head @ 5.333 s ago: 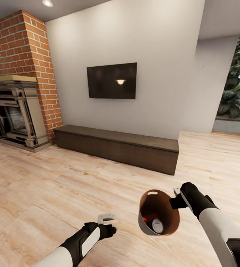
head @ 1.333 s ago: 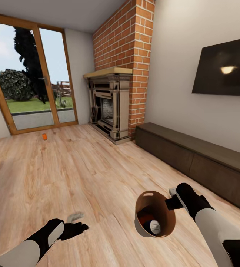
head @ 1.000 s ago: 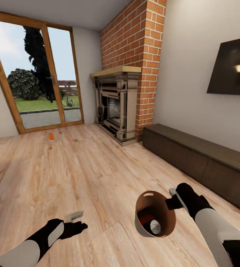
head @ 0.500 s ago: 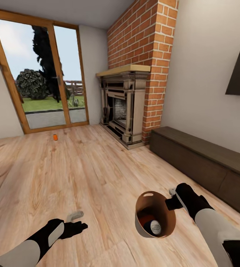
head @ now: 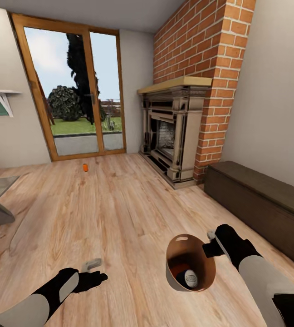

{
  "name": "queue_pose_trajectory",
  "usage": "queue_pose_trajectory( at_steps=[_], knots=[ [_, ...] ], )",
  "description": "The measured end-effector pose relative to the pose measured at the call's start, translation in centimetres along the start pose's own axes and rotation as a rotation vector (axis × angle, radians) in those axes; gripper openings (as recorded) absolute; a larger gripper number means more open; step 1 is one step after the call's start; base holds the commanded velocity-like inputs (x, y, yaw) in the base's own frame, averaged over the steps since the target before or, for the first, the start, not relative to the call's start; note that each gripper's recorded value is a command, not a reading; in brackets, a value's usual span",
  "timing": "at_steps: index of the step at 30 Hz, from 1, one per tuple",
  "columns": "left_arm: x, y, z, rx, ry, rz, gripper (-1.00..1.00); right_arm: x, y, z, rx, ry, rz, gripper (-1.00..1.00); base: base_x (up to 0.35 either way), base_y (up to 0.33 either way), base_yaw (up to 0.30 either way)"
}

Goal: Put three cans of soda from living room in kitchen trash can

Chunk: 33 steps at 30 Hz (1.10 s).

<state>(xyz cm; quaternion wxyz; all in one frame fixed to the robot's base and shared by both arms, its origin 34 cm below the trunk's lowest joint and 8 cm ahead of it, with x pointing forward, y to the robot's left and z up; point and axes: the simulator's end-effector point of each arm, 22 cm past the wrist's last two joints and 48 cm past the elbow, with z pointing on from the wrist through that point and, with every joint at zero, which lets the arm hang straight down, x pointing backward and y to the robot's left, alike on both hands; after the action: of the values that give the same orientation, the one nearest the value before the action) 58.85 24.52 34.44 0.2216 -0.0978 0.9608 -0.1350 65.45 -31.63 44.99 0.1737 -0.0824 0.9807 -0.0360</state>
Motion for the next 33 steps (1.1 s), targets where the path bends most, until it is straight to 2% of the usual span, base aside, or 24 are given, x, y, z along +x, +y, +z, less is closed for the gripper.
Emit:
queue_pose_trajectory(
  at_steps=[33],
  knots=[
    [0.16, -0.48, 0.12, 0.004, 0.002, 0.007, 1.0, 0.0, 0.06, 0.0, -0.001, 0.0, 0.002, -1.0, 0.342, 0.078, 0.255]
  ],
)
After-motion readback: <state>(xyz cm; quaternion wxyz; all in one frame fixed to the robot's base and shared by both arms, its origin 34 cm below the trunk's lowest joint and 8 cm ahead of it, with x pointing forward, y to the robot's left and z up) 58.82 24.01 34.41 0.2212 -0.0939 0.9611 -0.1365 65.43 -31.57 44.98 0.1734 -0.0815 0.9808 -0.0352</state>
